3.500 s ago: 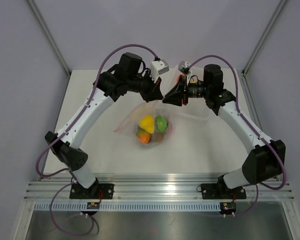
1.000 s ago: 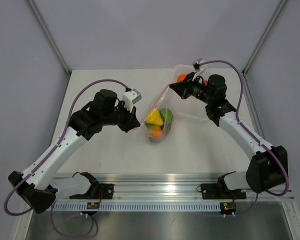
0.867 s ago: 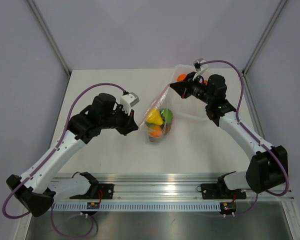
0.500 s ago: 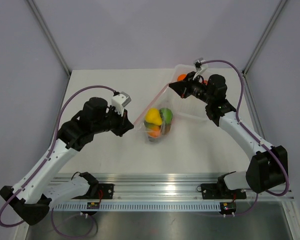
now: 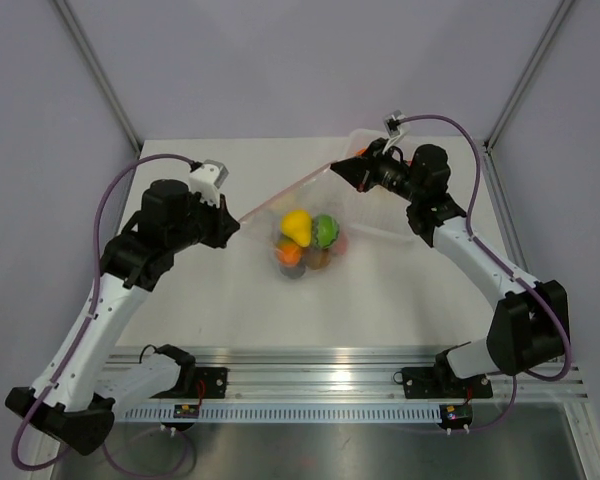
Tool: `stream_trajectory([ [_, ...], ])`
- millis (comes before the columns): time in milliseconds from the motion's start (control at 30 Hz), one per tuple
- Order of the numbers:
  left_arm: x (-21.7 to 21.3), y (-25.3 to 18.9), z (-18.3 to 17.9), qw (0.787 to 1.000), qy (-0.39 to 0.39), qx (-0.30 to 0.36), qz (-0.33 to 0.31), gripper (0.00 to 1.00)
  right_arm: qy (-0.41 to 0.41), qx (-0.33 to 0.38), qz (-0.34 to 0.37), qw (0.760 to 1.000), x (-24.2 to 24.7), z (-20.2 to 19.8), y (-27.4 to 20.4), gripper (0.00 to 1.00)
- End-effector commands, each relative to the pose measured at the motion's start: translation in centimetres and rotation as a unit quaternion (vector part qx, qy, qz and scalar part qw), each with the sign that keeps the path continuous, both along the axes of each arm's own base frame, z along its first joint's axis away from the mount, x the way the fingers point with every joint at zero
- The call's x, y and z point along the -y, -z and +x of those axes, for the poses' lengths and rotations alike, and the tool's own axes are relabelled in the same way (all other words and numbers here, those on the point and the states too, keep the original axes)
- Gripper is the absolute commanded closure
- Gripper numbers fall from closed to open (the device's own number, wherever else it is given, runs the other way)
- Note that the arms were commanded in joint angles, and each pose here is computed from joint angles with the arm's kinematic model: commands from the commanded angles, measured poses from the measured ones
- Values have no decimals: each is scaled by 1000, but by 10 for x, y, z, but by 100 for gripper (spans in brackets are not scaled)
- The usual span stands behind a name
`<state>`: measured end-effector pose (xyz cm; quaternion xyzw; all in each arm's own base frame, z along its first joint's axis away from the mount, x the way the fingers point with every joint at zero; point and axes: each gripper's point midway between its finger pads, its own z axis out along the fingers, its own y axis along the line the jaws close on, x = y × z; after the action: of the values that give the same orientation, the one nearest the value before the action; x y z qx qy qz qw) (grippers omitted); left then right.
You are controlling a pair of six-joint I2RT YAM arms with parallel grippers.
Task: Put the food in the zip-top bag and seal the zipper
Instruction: Place the zipper food storage bag at the center of the board.
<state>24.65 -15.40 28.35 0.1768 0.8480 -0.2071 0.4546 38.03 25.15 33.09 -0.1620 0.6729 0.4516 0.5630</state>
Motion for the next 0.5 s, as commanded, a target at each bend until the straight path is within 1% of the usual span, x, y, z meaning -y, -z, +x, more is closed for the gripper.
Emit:
stream_trajectory([
  [0,-37,-22,31,995,-90,27,22,100,23,85,47,995,4,20,-59,100],
  [33,-45,-31,44,993,-111,39,17,100,13,92,42,995,-6,19,-60,100],
  [100,-51,-35,69,990,-132,37,17,100,5,99,39,994,-16,21,-59,100],
  [133,-60,-60,82,986,-151,65,2,100,-2,100,40,994,-24,25,-59,100],
  [167,-61,-64,92,986,-153,68,-5,100,-6,100,44,994,-27,29,-58,100],
  [200,-65,-65,106,985,-161,65,-6,100,-9,109,52,993,-30,34,-63,100],
  [233,-75,-84,118,980,-179,82,-19,100,-15,100,62,993,-36,43,-59,100],
  [267,-75,-92,125,980,-172,90,-31,100,-17,105,71,992,-38,47,-62,100],
  [300,-79,-92,136,980,-177,87,-37,100,-17,125,86,988,-40,51,-71,100],
  [333,-89,-101,142,976,-188,95,-51,100,-19,121,99,988,-46,63,-71,100],
  [367,-87,-122,145,975,-172,118,-70,100,-24,126,107,986,-50,68,-76,100],
  [400,-89,-126,150,975,-171,122,-77,100,-36,127,108,985,-55,72,-77,100],
  [433,-94,-131,153,973,-174,129,-82,100,-45,123,116,985,-63,86,-78,100],
  [467,-94,-139,153,972,-168,140,-87,100,-55,131,124,982,-68,88,-82,100],
])
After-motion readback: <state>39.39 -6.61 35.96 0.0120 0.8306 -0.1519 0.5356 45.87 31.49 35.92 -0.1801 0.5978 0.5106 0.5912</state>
